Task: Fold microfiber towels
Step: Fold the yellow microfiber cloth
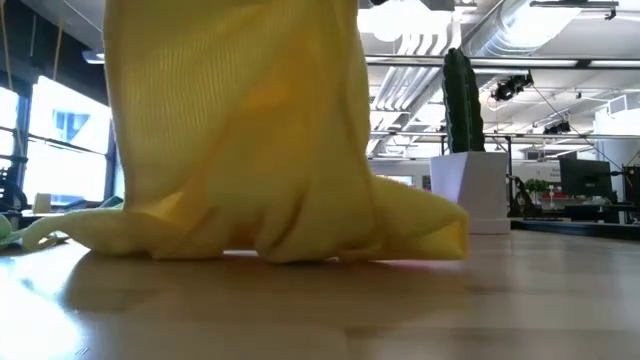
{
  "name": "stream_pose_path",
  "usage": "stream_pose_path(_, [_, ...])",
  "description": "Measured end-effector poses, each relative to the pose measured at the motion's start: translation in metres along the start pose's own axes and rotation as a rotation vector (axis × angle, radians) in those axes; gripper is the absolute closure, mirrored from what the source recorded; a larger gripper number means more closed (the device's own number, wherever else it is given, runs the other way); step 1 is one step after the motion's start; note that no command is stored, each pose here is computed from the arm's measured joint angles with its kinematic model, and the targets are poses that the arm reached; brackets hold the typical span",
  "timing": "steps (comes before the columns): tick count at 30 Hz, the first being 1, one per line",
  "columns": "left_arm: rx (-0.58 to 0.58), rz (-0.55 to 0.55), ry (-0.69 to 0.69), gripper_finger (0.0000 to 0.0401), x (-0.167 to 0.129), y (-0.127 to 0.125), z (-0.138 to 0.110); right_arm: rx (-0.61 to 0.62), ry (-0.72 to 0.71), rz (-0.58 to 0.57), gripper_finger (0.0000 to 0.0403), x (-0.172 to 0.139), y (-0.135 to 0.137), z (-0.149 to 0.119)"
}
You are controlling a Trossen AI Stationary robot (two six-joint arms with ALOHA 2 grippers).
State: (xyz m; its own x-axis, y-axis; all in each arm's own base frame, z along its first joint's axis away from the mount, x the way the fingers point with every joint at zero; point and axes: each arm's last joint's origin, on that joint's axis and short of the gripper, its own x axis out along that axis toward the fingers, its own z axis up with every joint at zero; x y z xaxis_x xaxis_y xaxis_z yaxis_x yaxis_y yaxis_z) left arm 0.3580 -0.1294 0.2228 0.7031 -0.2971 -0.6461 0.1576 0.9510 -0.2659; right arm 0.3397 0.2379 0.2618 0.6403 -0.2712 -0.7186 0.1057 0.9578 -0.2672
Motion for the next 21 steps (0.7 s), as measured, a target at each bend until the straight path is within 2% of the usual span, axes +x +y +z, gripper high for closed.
stream_pose_path(4, [0.058,0.033,0.085,0.0401,-0.012,-0.003,0.016,0.024,-0.03,-0.034,0.0226,-0.005,0.013,-0.007])
stream_pose_path(12, [0.078,0.09,0.237,0.0401,-0.043,-0.003,0.043,0.091,-0.106,-0.109,0.0226,-0.018,0.03,-0.02])
stream_pose_path(21, [0.069,0.11,0.222,0.0401,-0.078,-0.002,0.079,0.076,-0.062,-0.144,0.0226,0.011,0.04,-0.029])
